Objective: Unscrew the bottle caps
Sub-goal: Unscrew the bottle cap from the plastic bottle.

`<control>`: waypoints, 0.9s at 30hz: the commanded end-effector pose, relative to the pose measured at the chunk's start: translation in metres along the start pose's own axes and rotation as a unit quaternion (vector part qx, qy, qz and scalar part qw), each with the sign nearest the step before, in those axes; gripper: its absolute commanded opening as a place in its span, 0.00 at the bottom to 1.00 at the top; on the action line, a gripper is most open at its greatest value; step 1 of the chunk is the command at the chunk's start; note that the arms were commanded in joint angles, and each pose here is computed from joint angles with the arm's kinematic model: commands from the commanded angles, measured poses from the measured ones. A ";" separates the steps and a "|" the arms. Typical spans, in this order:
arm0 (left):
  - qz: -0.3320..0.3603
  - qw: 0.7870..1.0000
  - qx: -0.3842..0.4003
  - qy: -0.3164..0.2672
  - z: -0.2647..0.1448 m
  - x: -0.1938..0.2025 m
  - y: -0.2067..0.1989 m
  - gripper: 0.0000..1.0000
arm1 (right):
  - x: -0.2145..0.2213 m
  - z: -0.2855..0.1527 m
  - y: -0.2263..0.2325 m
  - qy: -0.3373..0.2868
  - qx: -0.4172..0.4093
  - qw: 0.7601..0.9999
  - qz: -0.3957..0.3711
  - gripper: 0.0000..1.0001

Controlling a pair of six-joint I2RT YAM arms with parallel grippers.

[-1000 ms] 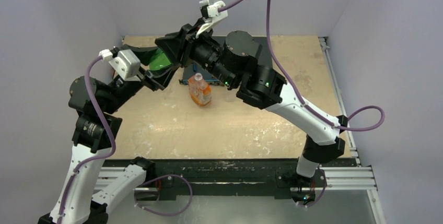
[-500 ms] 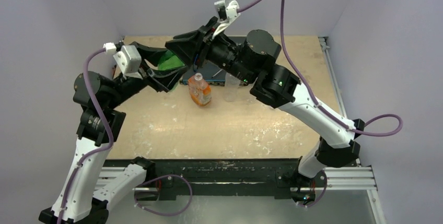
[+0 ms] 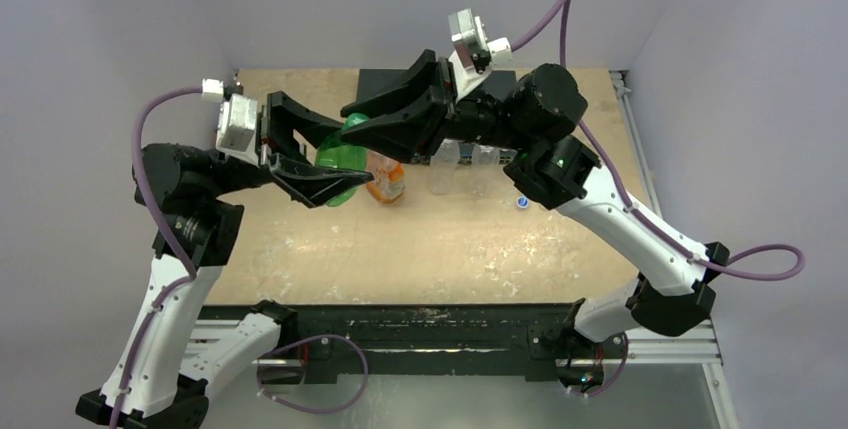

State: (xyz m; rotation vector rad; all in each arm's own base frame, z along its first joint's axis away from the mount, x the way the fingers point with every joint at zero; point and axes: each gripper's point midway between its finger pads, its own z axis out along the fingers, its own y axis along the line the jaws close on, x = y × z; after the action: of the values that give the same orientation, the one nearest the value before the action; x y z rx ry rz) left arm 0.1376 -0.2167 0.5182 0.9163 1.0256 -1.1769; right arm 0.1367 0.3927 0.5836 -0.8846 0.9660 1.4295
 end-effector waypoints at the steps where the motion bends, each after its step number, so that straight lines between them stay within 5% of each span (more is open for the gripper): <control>1: -0.015 0.998 0.058 -0.004 -0.002 -0.015 -0.029 0.00 | -0.035 -0.033 0.090 -0.022 -0.241 0.970 -0.028 0.00; 7: -0.020 0.997 0.077 -0.007 -0.004 -0.023 -0.041 0.00 | -0.024 -0.051 0.105 -0.001 -0.339 0.941 -0.016 0.00; 14: -0.020 0.996 0.090 -0.006 -0.006 -0.023 -0.048 0.00 | -0.017 -0.046 0.097 0.015 -0.355 0.935 0.001 0.00; 17: -0.008 0.997 0.079 0.002 -0.006 -0.017 -0.043 0.00 | -0.023 -0.030 0.072 0.006 -0.288 0.958 0.012 0.48; 20: 0.038 0.998 0.039 0.020 -0.007 -0.005 -0.024 0.00 | -0.033 -0.007 0.021 -0.011 -0.116 0.993 0.009 0.77; 22: 0.050 0.998 -0.004 0.039 -0.011 0.009 -0.007 0.00 | -0.041 -0.005 -0.001 -0.024 -0.043 0.999 0.010 0.89; 27: 0.126 0.984 -0.122 0.039 -0.022 0.011 0.035 0.00 | -0.046 -0.008 -0.046 -0.033 0.113 0.993 0.032 0.92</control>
State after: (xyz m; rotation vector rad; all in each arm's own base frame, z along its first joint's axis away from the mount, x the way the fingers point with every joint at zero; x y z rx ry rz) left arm 0.1325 -0.2116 0.5023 0.9713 1.0531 -1.0884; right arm 0.1395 0.3811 0.6166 -0.9001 0.8903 1.5683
